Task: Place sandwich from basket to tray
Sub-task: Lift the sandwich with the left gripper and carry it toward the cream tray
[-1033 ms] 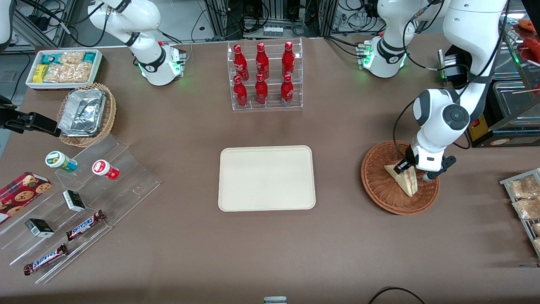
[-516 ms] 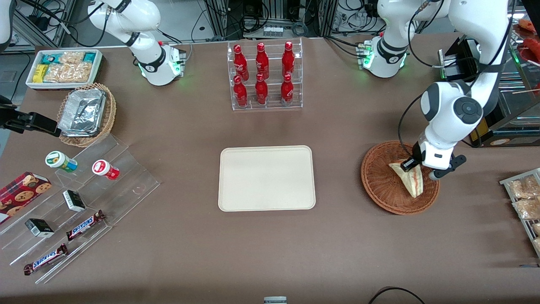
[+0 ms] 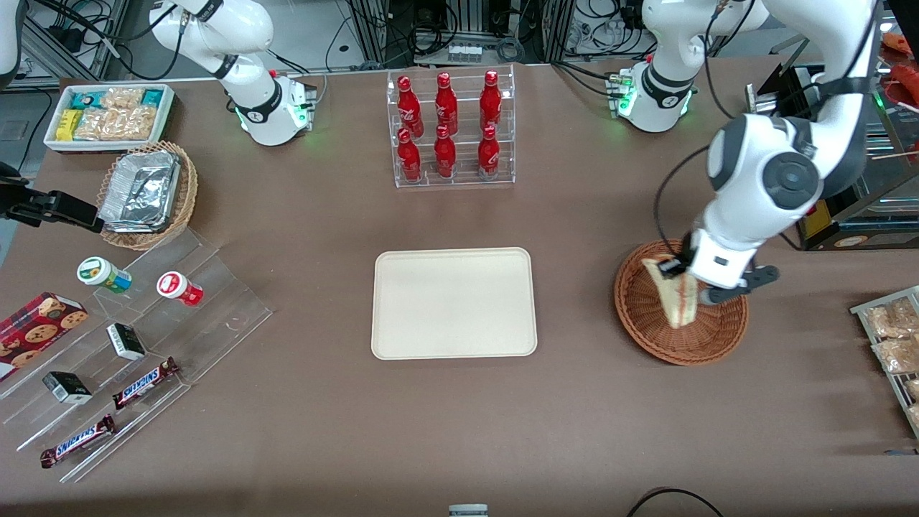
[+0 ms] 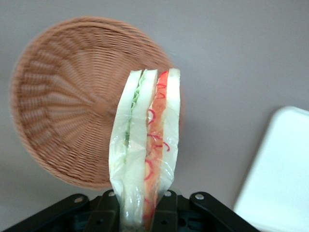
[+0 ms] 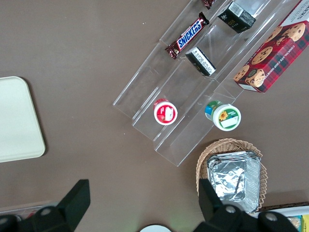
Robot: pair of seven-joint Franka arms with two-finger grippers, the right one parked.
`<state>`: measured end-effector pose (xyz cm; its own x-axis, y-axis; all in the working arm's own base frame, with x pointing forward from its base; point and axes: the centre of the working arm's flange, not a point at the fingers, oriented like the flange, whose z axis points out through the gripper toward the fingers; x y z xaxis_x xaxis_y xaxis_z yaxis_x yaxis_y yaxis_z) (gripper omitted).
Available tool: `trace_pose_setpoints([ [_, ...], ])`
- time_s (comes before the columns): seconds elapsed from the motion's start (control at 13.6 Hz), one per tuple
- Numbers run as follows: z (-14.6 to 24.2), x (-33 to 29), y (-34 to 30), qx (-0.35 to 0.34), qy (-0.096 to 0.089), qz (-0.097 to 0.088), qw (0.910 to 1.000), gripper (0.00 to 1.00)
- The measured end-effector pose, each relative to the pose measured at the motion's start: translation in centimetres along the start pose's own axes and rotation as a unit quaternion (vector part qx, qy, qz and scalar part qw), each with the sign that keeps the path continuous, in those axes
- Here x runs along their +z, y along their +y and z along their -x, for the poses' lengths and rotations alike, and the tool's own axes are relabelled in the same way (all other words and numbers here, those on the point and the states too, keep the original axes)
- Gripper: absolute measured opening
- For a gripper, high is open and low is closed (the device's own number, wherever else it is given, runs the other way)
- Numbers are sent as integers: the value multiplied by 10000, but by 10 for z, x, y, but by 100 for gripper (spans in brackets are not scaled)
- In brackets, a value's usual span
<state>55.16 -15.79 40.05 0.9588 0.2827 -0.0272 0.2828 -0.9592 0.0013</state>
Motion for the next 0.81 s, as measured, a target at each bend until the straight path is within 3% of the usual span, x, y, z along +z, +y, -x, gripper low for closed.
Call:
trace_pose_setpoints([
  [0.37,51,7,109,894,-56,88,9959,19],
  [0.59,71,30,154,1190,-35,-107,9928,19],
  [0.81,85,54,206,1293,-55,-114,9915,19],
])
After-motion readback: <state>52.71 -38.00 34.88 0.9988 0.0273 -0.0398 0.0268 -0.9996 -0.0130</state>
